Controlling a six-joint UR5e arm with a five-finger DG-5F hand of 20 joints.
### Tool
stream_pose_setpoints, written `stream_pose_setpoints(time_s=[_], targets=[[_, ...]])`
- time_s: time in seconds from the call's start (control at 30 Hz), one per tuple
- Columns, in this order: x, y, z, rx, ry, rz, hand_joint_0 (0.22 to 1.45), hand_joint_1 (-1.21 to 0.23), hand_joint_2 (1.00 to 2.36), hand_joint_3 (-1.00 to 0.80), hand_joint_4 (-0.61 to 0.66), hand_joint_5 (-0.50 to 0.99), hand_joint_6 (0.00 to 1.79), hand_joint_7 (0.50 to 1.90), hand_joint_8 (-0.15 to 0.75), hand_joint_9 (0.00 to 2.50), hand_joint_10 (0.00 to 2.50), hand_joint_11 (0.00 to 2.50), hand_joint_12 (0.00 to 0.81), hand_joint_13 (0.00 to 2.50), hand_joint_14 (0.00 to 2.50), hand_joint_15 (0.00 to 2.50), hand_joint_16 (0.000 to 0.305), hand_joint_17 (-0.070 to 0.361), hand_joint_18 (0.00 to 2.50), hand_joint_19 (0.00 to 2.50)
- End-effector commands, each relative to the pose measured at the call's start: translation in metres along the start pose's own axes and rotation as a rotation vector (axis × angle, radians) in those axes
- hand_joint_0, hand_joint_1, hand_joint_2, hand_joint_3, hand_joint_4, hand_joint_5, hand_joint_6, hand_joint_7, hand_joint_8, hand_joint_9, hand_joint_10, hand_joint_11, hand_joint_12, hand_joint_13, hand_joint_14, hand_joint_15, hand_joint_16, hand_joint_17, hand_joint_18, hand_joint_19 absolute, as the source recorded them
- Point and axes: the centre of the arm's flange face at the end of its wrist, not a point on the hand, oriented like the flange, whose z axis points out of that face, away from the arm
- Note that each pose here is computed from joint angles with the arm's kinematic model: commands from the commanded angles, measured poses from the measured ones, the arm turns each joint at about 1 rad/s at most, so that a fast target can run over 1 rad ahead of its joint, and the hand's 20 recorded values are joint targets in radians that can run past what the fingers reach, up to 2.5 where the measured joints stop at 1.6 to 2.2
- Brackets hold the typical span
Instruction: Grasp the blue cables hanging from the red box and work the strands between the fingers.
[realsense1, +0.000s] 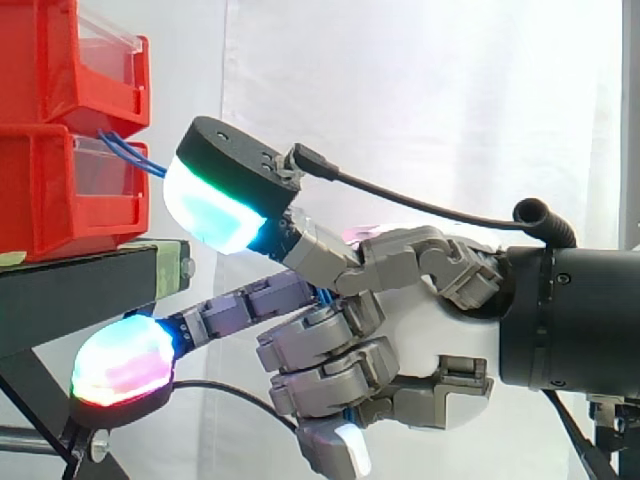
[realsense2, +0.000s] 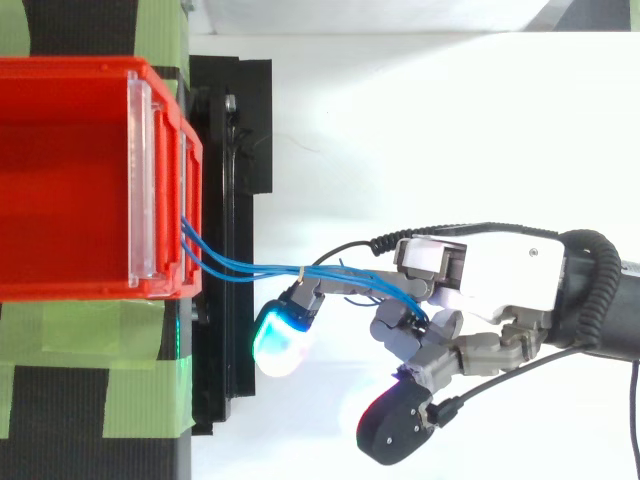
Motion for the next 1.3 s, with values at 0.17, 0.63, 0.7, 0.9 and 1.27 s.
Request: stream_pose_setpoints(time_s=[0.17, 0.63, 0.7, 0.9, 1.27], targets=[[0.0002, 0.0, -0.0001, 0.0, 0.0, 0.0, 0.77, -0.56, 1.0, -0.98, 0.29, 0.08, 0.01, 1.14, 0.561, 1.34, 2.5, 2.5, 0.686, 1.71, 2.5, 1.92, 0.204, 0.153, 1.96, 0.71], [0.0002, 0.0, -0.0001, 0.0, 0.0, 0.0, 0.77, -0.56, 1.0, -0.98, 0.28, 0.08, 0.01, 1.13, 0.552, 1.34, 2.5, 2.5, 0.682, 1.71, 2.5, 1.92, 0.205, 0.154, 1.96, 0.7], [0.0002, 0.0, -0.0001, 0.0, 0.0, 0.0, 0.77, -0.56, 1.0, -0.98, 0.28, 0.08, 0.01, 1.14, 0.553, 1.34, 2.5, 2.5, 0.681, 1.71, 2.5, 1.92, 0.205, 0.154, 1.96, 0.7], [0.0002, 0.0, -0.0001, 0.0, 0.0, 0.0, 0.77, -0.56, 1.0, -0.98, 0.28, 0.08, 0.01, 1.14, 0.553, 1.34, 2.5, 2.5, 0.681, 1.71, 2.5, 1.92, 0.205, 0.154, 1.96, 0.7], [0.0002, 0.0, -0.0001, 0.0, 0.0, 0.0, 0.77, -0.56, 1.0, -0.97, 0.28, 0.08, 0.01, 1.14, 0.551, 1.33, 2.5, 2.5, 0.683, 1.71, 2.5, 1.92, 0.202, 0.152, 1.96, 0.71]])
